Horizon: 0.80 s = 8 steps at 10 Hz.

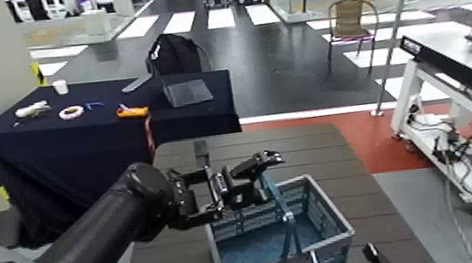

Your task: Place the crate on the table.

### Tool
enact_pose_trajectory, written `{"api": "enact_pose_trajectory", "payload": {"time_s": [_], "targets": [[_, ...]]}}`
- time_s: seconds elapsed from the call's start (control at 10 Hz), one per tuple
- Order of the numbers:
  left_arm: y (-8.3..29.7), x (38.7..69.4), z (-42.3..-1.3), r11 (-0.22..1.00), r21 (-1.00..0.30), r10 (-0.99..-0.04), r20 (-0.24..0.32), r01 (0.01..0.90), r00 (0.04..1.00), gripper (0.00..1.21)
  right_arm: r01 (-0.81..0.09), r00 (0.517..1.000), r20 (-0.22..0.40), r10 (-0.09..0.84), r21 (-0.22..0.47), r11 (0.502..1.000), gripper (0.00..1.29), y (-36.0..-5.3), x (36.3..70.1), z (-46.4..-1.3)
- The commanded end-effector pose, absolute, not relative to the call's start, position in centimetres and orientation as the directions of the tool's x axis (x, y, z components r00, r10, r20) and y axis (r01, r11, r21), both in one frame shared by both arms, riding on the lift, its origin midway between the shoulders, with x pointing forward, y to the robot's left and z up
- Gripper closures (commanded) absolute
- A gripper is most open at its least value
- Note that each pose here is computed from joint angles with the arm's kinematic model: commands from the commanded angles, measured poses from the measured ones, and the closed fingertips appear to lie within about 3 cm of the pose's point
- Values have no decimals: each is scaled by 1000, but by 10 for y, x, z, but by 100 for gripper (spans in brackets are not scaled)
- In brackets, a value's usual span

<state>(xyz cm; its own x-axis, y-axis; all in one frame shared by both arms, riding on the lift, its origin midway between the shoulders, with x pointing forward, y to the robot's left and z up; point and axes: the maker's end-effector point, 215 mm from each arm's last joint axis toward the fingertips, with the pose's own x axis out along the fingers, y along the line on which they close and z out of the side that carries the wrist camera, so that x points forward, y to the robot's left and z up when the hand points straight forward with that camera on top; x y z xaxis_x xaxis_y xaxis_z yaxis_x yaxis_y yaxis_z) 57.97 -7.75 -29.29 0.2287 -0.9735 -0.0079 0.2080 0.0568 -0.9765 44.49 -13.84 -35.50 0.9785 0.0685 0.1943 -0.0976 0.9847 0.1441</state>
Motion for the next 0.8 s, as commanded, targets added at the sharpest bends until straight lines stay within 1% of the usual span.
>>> {"api": "enact_pose_trajectory", "payload": {"time_s": [0.1,0.2,0.3,0.4,0.5,0.7,0.8], "targets": [[-51,613,-322,278,-895,-938,-174,348,301,10,-90,979,196,61,145,985,14,-142,444,-355],[-47,620,-325,306,-873,-929,-186,379,321,10,-89,979,196,60,145,985,14,-143,443,-355],[-40,632,-323,356,-825,-913,-206,440,352,10,-86,979,195,57,145,986,14,-144,443,-355],[-32,643,-318,399,-772,-898,-220,495,380,10,-82,980,193,53,146,986,14,-146,442,-355],[-23,651,-309,436,-726,-881,-225,532,415,10,-78,981,189,50,143,987,14,-148,441,-357],[6,665,-287,550,-595,-815,-227,586,534,11,-70,981,187,42,144,987,14,-152,440,-357],[23,669,-276,611,-528,-767,-209,590,607,11,-65,981,188,38,141,988,14,-154,440,-357]]}}
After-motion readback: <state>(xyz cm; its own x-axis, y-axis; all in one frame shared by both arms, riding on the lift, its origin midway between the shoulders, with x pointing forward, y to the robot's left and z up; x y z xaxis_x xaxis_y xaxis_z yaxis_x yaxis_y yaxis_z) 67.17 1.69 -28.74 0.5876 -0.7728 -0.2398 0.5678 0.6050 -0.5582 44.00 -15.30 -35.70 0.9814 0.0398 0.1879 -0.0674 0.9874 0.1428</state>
